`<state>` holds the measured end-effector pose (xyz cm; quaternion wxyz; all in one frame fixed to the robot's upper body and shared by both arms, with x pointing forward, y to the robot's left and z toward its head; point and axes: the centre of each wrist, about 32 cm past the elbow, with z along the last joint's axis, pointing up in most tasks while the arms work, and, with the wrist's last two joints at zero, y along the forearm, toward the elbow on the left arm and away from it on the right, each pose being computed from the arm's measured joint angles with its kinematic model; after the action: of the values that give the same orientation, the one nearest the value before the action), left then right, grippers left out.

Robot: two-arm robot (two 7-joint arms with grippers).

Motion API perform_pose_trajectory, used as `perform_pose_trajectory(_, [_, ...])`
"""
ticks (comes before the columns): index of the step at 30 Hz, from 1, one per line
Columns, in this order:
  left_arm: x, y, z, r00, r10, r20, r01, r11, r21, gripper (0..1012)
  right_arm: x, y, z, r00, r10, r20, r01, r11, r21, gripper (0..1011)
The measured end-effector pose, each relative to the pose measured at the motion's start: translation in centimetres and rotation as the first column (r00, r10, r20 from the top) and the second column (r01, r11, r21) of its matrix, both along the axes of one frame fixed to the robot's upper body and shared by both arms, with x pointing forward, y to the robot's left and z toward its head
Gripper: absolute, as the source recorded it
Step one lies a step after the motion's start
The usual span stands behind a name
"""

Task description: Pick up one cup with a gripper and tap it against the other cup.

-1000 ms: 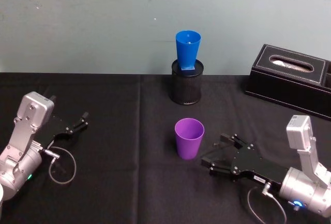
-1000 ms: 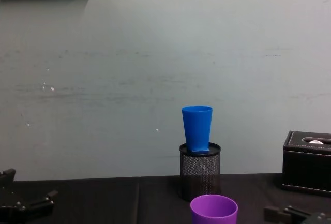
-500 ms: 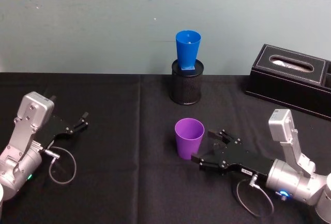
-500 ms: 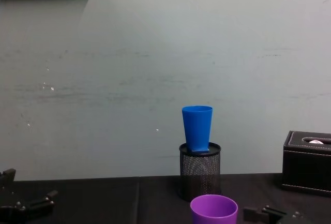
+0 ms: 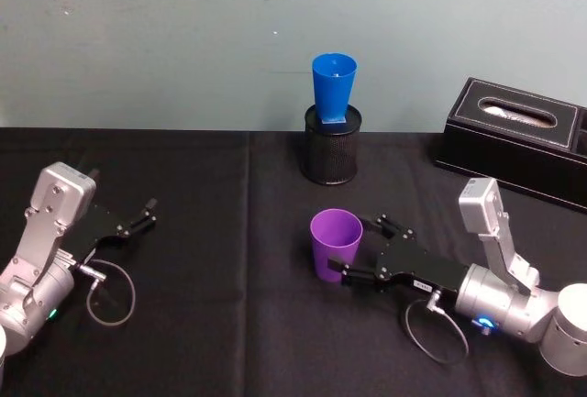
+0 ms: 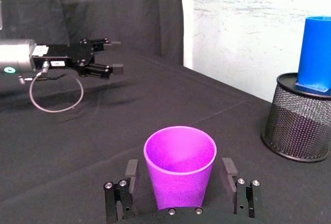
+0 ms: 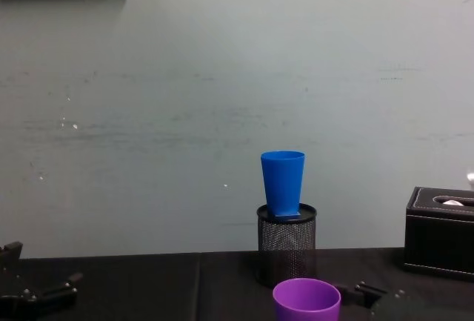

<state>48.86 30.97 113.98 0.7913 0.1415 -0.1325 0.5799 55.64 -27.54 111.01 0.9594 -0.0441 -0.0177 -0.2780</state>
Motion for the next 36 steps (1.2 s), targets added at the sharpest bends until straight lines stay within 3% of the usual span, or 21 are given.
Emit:
perform_pose_trajectory(17, [0.00,0.00,0.00,1.0000,0.000,0.000,0.000,1.0000,0.000,1012,2.1,1.8,0.2,1.000,0.022,-0.003,-0.022,1.000,0.004,1000])
perform_pose_trajectory(36, [0.00,0.00,0.00,1.0000,0.000,0.000,0.000,1.0000,0.000,1011,2.4,2.4,-0.1,1.000,0.023,-0.017,-0.023,1.000,0.014,1000])
